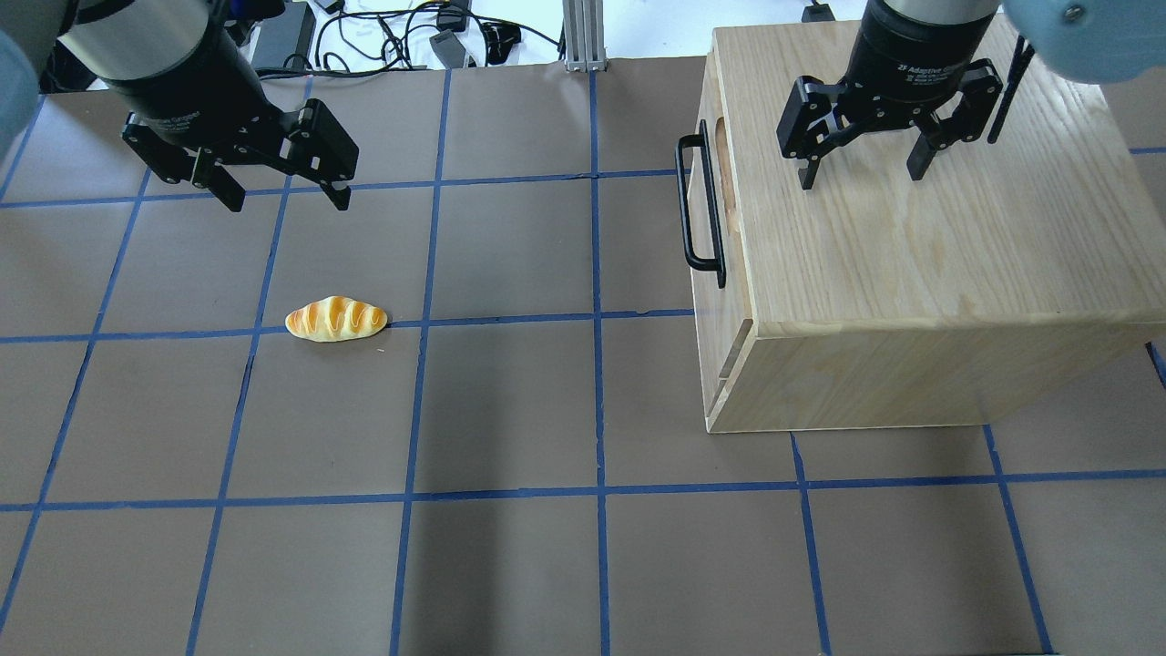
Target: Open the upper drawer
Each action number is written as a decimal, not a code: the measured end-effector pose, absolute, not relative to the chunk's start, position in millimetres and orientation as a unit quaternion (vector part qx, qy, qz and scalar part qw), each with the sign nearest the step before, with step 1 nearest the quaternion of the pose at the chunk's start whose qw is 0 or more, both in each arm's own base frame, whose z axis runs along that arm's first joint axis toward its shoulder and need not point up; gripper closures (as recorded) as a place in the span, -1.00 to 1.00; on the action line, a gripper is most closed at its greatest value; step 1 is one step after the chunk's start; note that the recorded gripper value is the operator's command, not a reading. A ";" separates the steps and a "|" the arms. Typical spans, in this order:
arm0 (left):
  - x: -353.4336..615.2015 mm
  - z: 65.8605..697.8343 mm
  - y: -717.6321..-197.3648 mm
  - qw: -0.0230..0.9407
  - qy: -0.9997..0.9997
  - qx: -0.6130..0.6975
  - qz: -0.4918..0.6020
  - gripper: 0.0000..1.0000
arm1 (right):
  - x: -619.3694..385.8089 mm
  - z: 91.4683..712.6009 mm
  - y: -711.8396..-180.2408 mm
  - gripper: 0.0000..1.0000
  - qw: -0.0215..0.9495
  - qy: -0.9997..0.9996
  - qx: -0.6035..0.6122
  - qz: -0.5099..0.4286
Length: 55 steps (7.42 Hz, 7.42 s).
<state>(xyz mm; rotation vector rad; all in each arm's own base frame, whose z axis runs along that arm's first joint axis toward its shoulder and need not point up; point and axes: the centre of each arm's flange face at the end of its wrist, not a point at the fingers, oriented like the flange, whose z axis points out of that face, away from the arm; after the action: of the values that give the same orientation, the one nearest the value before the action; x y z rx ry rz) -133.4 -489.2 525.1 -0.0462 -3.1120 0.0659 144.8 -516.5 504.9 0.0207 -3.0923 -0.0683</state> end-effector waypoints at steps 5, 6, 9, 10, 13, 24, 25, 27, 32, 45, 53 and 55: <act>-228.7 465.4 -548.4 0.137 -0.987 0.070 0.049 -1.00 | 144.6 504.9 -516.5 -1.00 0.024 -0.999 0.007 -0.022; -261.7 450.9 -556.6 0.169 -0.980 0.093 0.052 -1.00 | 144.7 504.9 -516.5 -1.00 0.024 -0.999 0.007 -0.022; -330.2 415.2 -562.1 0.237 -0.966 0.096 0.032 -1.00 | 144.6 504.8 -516.5 -1.00 0.024 -0.999 0.007 -0.022; -342.4 403.9 -563.8 0.243 -0.966 0.089 0.030 -1.00 | 144.6 504.7 -516.5 -1.00 0.024 -0.999 0.007 -0.022; -366.8 383.3 -558.5 0.243 -0.967 0.070 0.020 -1.00 | 144.8 504.7 -516.4 -1.00 0.024 -0.999 0.007 -0.022; -367.8 366.9 -550.7 0.223 -0.974 0.017 0.017 -1.00 | 144.6 504.8 -516.5 -1.00 0.024 -0.999 0.007 -0.022; -366.3 367.3 -549.4 0.218 -0.976 0.011 0.019 -1.00 | 144.6 504.7 -516.5 -1.00 0.024 -0.999 0.007 -0.022; -357.7 366.0 -546.2 0.196 -0.980 -0.006 0.028 -1.00 | 144.5 504.8 -516.5 -1.00 0.024 -0.999 0.006 -0.022; -322.0 369.0 -550.1 0.164 -0.986 -0.037 0.020 -1.00 | 144.7 504.8 -516.5 -1.00 0.024 -0.999 0.007 -0.022; -226.6 388.2 -558.9 0.154 -0.988 -0.028 -0.009 -1.00 | 144.5 505.0 -516.5 -1.00 0.024 -0.999 0.007 -0.022; -186.0 386.0 -556.8 0.128 -0.991 -0.014 -0.028 -1.00 | 144.7 504.7 -516.4 -1.00 0.024 -0.999 0.007 -0.022; -171.9 391.0 -553.9 0.124 -0.992 -0.014 -0.032 -1.00 | 144.4 504.7 -516.5 -1.00 0.024 -0.999 0.007 -0.022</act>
<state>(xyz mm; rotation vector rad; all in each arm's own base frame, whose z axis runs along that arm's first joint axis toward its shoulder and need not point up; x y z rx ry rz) -171.9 -553.9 391.0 -0.0403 -2.8921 -0.0932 144.4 -516.5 504.7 0.0203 -3.0923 -0.0693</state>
